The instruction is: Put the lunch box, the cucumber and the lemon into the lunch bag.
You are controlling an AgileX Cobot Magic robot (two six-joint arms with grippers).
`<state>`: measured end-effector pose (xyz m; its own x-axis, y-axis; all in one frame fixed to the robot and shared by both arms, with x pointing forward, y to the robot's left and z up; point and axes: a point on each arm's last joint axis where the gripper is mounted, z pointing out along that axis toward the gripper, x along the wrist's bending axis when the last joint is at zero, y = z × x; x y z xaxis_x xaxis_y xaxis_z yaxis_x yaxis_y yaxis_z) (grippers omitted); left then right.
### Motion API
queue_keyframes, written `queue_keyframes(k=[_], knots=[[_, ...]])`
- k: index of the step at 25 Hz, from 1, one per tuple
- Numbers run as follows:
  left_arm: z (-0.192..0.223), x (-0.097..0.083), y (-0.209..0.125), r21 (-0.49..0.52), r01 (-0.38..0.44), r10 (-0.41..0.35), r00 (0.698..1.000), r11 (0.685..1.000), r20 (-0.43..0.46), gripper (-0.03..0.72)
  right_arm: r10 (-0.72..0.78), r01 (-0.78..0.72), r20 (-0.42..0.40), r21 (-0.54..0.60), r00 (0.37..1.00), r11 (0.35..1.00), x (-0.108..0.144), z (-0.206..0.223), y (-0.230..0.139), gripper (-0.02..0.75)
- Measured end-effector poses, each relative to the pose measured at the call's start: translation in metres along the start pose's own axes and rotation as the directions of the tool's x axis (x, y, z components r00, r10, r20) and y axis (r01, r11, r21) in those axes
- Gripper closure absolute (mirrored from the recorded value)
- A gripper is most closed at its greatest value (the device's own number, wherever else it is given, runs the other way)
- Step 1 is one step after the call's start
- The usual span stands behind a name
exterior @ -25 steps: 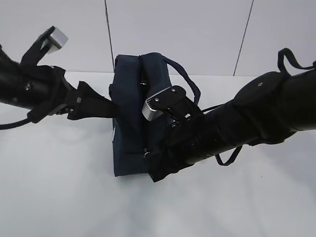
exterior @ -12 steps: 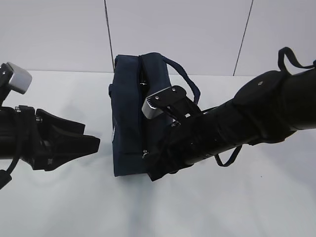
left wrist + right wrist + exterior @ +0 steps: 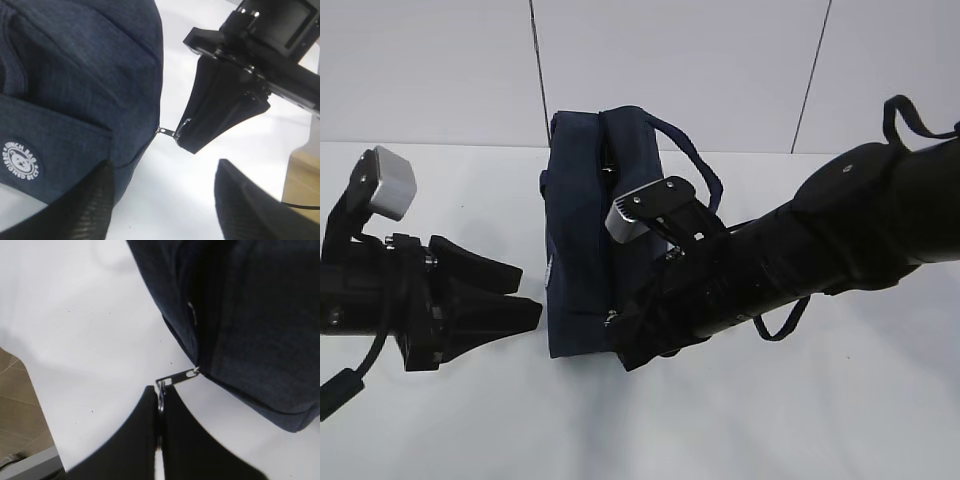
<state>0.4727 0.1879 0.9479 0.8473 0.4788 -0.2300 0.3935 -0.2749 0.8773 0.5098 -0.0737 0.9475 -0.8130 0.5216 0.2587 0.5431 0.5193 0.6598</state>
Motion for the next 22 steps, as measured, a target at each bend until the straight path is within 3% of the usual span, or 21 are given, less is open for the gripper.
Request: queue_keyframes(k=[11,16,22], knots=[[0.021,0.019,-0.003,0.019,0.011,-0.011,0.999,1.0,0.03,0.279,-0.006,0.006,-0.005,-0.013,1.0,1.0,0.001,-0.003,0.005,0.733],[0.033,0.01,-0.001,0.035,-0.08,0.077,0.995,0.996,0.067,0.281,-0.01,0.01,-0.009,-0.02,1.0,1.0,0.002,-0.003,0.008,0.733],[0.038,0.016,0.009,0.058,-0.134,0.133,0.991,0.989,0.017,0.283,-0.008,0.008,-0.035,-0.013,0.999,1.0,0.004,-0.003,0.007,0.733]])
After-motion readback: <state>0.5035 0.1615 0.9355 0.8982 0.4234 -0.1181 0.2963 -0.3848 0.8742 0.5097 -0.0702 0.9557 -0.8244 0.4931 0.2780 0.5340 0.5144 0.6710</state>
